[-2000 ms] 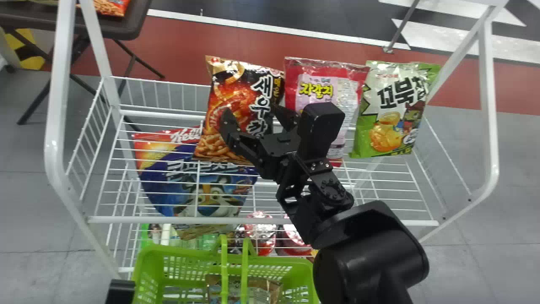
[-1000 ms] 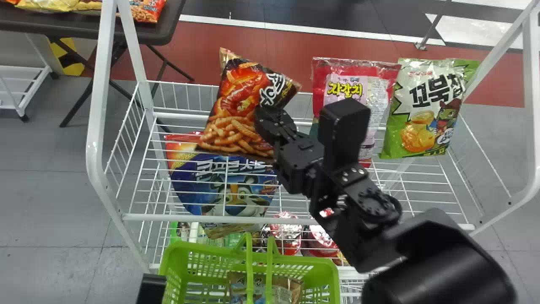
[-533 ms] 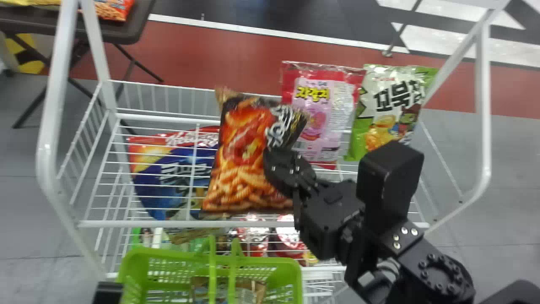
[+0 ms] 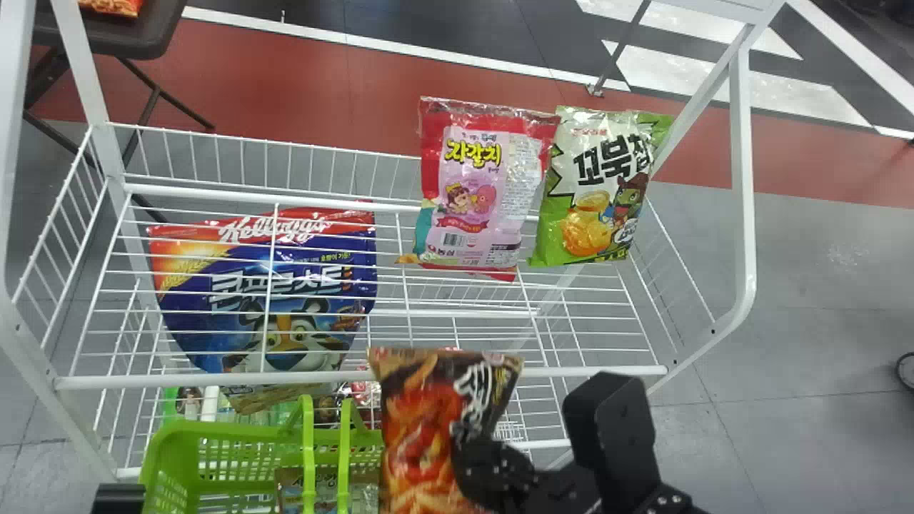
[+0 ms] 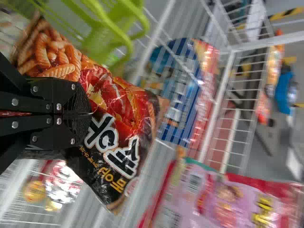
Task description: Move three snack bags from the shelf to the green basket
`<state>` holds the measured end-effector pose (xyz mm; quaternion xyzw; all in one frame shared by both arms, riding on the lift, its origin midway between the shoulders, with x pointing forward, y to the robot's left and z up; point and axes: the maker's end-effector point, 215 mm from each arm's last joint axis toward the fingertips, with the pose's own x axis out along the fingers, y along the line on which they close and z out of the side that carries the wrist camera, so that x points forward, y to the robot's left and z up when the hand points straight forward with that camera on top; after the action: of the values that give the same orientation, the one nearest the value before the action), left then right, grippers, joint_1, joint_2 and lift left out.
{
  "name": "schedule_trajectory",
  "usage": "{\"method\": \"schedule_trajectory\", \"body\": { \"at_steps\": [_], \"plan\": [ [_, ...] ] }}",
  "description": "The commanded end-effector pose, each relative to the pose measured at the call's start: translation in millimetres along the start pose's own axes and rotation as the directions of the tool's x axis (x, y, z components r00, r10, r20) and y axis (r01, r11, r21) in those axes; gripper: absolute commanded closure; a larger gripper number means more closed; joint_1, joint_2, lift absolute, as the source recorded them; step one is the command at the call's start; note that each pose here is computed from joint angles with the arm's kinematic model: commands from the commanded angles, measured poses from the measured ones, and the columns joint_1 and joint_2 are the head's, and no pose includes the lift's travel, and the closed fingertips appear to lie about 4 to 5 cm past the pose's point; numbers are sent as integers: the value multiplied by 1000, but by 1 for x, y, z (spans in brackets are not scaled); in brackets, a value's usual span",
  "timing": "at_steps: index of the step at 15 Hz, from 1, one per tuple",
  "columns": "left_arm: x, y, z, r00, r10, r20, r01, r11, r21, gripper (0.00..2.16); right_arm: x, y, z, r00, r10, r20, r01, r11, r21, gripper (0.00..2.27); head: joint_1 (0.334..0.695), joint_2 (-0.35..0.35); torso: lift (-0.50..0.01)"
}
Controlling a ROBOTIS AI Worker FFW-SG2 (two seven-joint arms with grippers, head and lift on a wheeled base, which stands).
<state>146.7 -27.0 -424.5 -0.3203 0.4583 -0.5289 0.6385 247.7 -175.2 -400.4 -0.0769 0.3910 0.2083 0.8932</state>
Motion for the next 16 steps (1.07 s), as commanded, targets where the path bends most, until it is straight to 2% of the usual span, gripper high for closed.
{"method": "schedule_trajectory", "body": {
  "at_steps": [1, 5, 9, 12, 16],
  "plan": [
    [0, 0, 0, 1000, -2, 1, 2, 1000, -2, 1953, 10, 11, -36, 995, 36, -92, -33, 999, 34, 2246, 695, -350, -48],
    [1, -1, 0, 1000, -5, 0, 5, 1000, -1, 1956, 35, 58, -54, 978, 178, -107, -172, 983, 60, 2246, 695, -350, -48],
    [3, -5, -1, 1000, -13, -2, 13, 1000, 1, 1956, 52, 78, -47, 969, 232, -80, -228, 972, 55, 2246, 695, -350, -48],
    [4, -7, -2, 1000, -15, -3, 15, 1000, 4, 1956, 64, 113, -63, 907, 405, -112, -389, 910, 144, 2246, 695, -350, -48],
    [6, -7, -3, 1000, -8, -8, 8, 1000, 7, 1953, 59, 109, -74, 873, 468, -134, -437, 875, 210, 2243, 695, -350, -48]
  ]
}}
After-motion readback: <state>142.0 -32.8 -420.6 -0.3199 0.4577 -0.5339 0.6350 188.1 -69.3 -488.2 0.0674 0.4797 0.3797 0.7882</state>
